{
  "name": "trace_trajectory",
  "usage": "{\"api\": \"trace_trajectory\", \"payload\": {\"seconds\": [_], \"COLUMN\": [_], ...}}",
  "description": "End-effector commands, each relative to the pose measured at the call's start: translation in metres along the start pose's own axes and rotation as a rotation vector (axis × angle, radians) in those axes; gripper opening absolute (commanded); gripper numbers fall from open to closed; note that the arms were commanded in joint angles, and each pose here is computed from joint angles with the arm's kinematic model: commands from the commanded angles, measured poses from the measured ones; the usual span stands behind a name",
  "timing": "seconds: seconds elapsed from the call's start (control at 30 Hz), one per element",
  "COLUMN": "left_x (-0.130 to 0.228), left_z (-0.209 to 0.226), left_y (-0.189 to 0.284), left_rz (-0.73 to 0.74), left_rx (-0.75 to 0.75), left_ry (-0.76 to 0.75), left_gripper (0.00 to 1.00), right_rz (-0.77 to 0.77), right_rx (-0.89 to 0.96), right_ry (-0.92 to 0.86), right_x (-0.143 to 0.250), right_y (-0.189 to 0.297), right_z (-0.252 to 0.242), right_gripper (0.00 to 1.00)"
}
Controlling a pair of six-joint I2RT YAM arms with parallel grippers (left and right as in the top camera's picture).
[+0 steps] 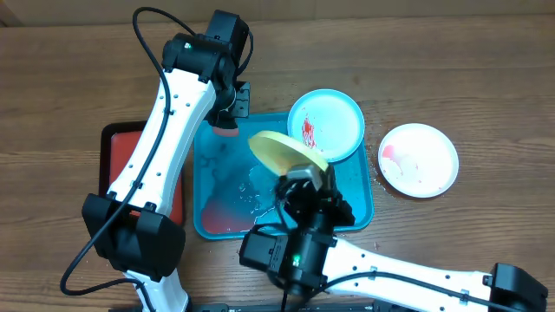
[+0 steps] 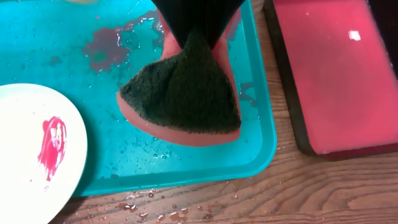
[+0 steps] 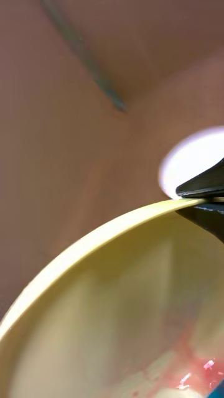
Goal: Clean dirty plates on tray and stack at the side
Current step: 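Place the yellow plate on the white plate right of the tray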
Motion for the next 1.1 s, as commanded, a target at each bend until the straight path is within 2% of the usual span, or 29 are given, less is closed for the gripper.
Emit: {"api": "trace_trajectory", "payload": {"seconds": [0.0, 0.13, 0.23, 0.43, 0.57, 0.7, 0.83, 1.07], "left_x": [-0.005, -0.004, -0.004, -0.004, -0.004, -0.004, -0.004, -0.006], "left_z": [0.001, 0.001, 0.001, 0.001, 0.001, 0.001, 0.001, 0.000], "left_y": [0.009, 0.009, 0.009, 0.009, 0.009, 0.009, 0.009, 0.009], "left_rz": [-0.026, -0.022, -0.022, -0.022, -0.022, -0.023, -0.023, -0.030], "left_rx": [0.018, 0.016, 0.016, 0.016, 0.016, 0.016, 0.016, 0.020], "left_ry": [-0.011, -0.012, -0.013, -0.013, -0.013, -0.013, -0.013, -0.011], "left_gripper": [0.04, 0.04, 0.04, 0.04, 0.04, 0.04, 0.04, 0.04], "right_rz": [0.364, 0.598, 0.718, 0.896, 0.964, 1.019, 1.109, 1.221], "right_rx": [-0.147, -0.166, -0.222, -0.432, -0.531, -0.457, -0.324, -0.213], "right_ry": [-0.275, -0.381, -0.388, -0.526, -0.687, -0.830, -0.973, -1.120], "right_x": [0.035, 0.054, 0.061, 0.067, 0.077, 0.109, 0.161, 0.236], "right_y": [-0.008, -0.030, -0.052, -0.108, -0.145, -0.174, -0.187, -0.182], "right_z": [0.015, 0.015, 0.013, 0.000, -0.030, -0.079, -0.121, -0.134], "right_gripper": [0.04, 0.04, 0.04, 0.04, 0.04, 0.04, 0.04, 0.04]}}
Point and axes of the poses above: each gripper's point midway between its finger pads, its own y axis back along the fingers, its own z axis along the line the jaws close on, x = y × z, the point moved 3 cm from there along y, back along the fingers, and after that the axes turned 7 degrees about y, right-handed, at the moved point
